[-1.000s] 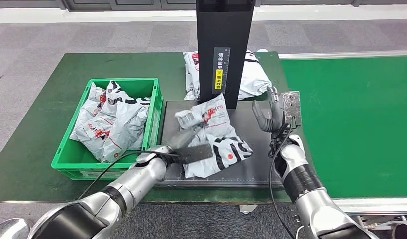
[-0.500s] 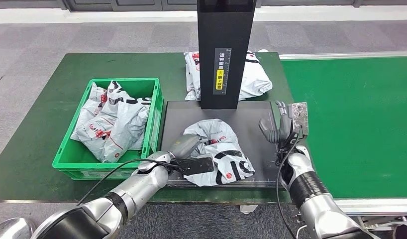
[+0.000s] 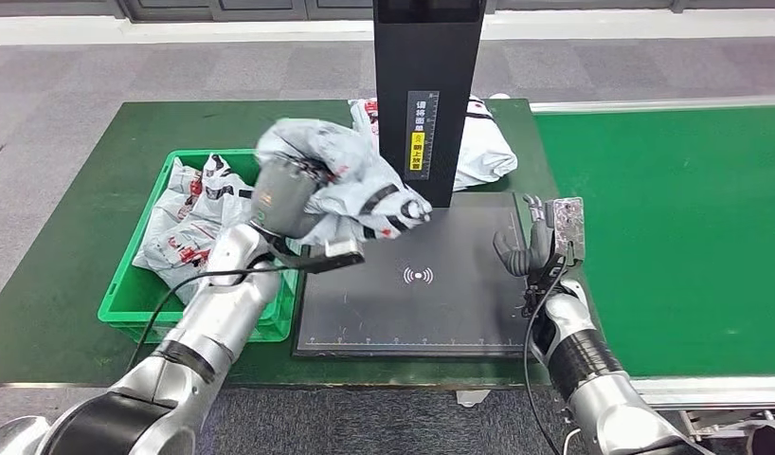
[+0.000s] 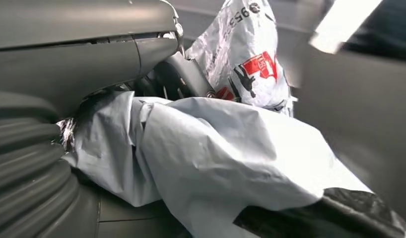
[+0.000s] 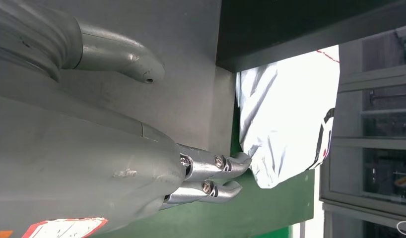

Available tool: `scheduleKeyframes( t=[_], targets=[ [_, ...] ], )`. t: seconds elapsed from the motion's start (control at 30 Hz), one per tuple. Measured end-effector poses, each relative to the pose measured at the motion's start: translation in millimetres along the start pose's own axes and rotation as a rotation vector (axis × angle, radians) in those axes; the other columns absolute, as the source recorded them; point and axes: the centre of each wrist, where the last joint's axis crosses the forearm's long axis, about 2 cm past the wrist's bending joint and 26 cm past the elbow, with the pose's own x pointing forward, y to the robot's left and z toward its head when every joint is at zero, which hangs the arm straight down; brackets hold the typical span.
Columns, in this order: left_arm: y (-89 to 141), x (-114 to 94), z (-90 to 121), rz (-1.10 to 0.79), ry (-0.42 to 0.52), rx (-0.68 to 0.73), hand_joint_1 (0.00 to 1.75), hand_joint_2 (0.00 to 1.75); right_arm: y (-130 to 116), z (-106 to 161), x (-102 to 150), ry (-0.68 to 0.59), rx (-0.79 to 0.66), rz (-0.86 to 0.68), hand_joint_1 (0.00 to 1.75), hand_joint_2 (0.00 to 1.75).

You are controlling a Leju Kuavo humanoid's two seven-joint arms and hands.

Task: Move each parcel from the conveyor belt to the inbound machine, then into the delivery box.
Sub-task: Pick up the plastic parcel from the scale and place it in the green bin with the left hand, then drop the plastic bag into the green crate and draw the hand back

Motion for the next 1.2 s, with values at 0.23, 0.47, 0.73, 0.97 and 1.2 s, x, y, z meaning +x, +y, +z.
scheduleKeyframes(
  t=[0.23,0.47,0.73,0.97,1.2],
  targets=[
    [46,-48,11,-0.241,0.167,0.093,1.75,1.75,1,3,-1,0.003,0.008,-0.017,0.0,0.0],
    [41,-99,64,-0.303,0.708,-0.146,0.0,1.75,1,8,-2,0.018,0.03,-0.024,0.0,0.0],
    [33,-123,96,-0.18,0.874,-0.495,0.0,1.75,3,6,1,0.033,0.067,-0.025,0.0,0.0],
    [33,-128,102,-0.066,0.87,-0.558,0.0,1.75,3,5,4,0.041,0.083,-0.028,0.0,0.0],
    [32,-129,106,0.06,0.813,-0.58,0.0,1.75,4,7,6,0.043,0.101,-0.029,0.0,0.0]
  ],
)
